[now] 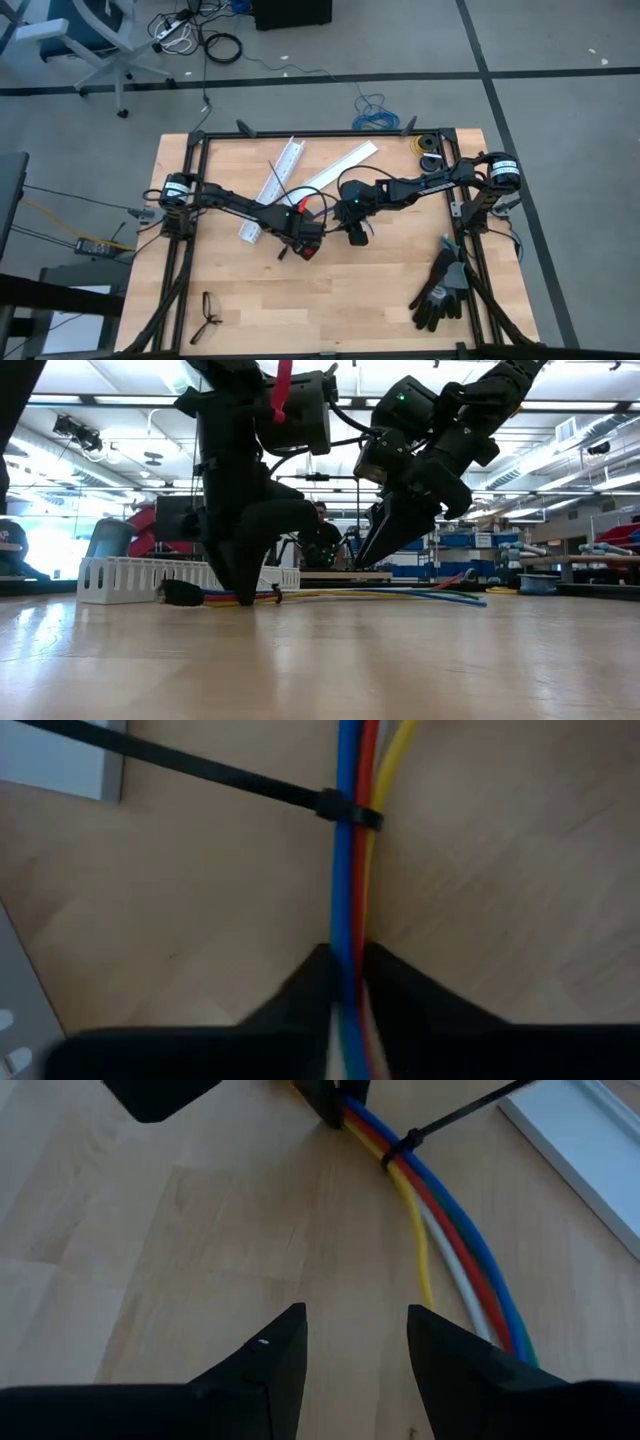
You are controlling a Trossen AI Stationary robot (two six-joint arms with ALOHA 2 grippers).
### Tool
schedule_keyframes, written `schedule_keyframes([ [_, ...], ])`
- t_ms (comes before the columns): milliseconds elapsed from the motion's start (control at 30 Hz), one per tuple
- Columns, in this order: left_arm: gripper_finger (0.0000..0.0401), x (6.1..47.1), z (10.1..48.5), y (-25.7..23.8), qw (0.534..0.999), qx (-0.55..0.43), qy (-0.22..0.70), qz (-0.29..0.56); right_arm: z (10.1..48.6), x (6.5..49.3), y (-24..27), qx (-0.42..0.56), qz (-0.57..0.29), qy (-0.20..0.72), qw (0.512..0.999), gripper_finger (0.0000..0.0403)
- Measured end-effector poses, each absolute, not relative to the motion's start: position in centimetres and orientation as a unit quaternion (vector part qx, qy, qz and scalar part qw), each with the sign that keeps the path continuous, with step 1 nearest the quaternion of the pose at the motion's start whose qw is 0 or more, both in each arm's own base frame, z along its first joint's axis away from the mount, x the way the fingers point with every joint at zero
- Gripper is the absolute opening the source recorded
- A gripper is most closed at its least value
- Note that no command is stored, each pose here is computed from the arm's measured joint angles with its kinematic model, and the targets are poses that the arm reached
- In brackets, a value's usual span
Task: Ziptie cables
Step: Put the ziptied cable wires into the white cable duct
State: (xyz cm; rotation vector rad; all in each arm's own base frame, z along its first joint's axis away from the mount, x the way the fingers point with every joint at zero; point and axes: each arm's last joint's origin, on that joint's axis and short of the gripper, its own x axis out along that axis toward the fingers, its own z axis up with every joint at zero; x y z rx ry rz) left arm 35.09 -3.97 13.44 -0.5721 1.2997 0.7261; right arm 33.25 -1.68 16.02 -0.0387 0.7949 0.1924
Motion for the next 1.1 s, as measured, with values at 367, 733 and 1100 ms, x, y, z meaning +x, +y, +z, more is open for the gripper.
schedule_keyframes([
  [367,0.0021,35.7,14.9,-4.0,0.697,-0.226,0.599,0.323,16.0,33.3,-1.7,-0.062,0.107,0.381,0.916,0.0160],
  [733,0.0018,36.5,17.7,-4.1,0.701,-0.184,0.616,0.309,16.8,34.1,-1.2,-0.222,0.085,0.332,0.913,0.0164],
  [1100,0.0017,37.8,21.2,-4.7,0.737,-0.143,0.592,0.292,16.7,34.0,-1.5,-0.220,0.088,0.335,0.912,0.0165],
])
